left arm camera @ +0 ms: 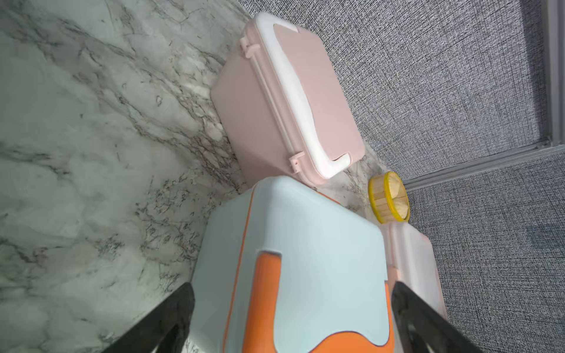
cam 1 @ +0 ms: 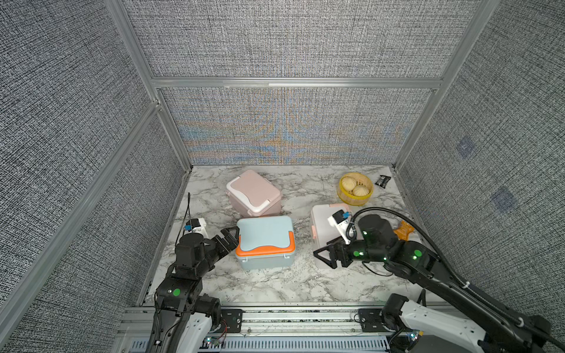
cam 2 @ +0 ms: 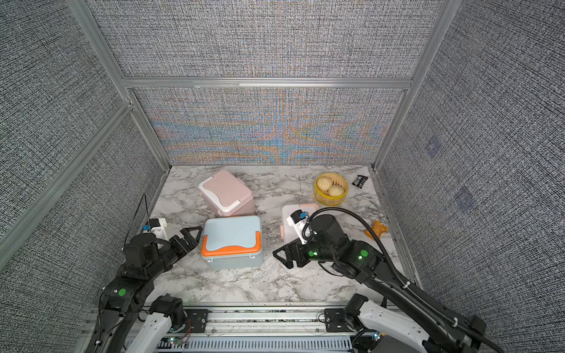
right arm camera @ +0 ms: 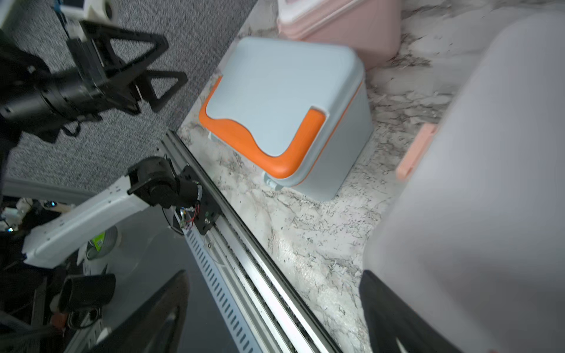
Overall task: Open first aid kits and take out gauze
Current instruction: Move the first aid kit to the center of the board.
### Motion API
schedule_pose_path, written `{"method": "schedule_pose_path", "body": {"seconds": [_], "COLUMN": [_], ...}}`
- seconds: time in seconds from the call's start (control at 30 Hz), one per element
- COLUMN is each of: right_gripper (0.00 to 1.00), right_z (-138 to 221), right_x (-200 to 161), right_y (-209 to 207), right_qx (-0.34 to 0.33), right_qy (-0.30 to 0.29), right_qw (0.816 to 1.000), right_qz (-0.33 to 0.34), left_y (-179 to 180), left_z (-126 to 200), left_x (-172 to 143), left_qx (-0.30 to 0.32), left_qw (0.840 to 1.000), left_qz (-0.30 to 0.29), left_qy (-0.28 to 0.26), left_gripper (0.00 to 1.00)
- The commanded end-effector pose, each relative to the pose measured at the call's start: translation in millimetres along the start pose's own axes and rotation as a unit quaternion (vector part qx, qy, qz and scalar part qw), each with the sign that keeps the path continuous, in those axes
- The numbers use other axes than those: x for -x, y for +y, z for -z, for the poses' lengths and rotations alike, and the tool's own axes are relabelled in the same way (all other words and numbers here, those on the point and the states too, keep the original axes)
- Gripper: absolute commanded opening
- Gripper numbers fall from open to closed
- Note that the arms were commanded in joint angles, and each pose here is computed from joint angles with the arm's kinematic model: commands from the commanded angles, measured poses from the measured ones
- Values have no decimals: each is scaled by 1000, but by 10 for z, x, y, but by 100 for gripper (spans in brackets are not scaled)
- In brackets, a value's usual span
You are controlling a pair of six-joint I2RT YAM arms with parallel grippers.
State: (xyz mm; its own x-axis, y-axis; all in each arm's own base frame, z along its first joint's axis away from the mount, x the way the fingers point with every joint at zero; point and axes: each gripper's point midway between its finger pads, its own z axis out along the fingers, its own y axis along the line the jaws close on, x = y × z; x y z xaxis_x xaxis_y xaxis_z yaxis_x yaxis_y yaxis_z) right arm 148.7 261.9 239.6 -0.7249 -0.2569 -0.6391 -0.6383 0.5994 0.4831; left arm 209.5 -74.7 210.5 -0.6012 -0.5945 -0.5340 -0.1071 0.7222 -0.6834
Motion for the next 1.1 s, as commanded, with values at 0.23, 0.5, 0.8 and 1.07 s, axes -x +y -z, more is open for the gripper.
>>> {"method": "schedule_pose_path", "body": {"seconds": [0.23, 0.5, 0.8, 1.07], "right_gripper": [92, 96, 96, 96], "right_z": [-872, -1322, -1608, -1982], "right_x": [-148, -162, 397, 885], "right_y": [194, -138, -414, -658], "right_qx": [-129, -259, -303, -276], "right_qy": [103, 147, 97, 58], "right_qw": [982, 951, 947, 959], "right_qz": [95, 85, 53, 12], "left_y": [233, 220, 184, 100], "left_z": [-15, -383, -974, -1614], "left_x": [-581, -702, -418, -34], "left_qx": [1, -47, -51, -38], "left_qw": [994, 987, 989, 990], "left_qz": [41, 91, 99, 105], "left_qy": [104, 126, 101, 85], "left_gripper": [100, 100, 100, 99]}}
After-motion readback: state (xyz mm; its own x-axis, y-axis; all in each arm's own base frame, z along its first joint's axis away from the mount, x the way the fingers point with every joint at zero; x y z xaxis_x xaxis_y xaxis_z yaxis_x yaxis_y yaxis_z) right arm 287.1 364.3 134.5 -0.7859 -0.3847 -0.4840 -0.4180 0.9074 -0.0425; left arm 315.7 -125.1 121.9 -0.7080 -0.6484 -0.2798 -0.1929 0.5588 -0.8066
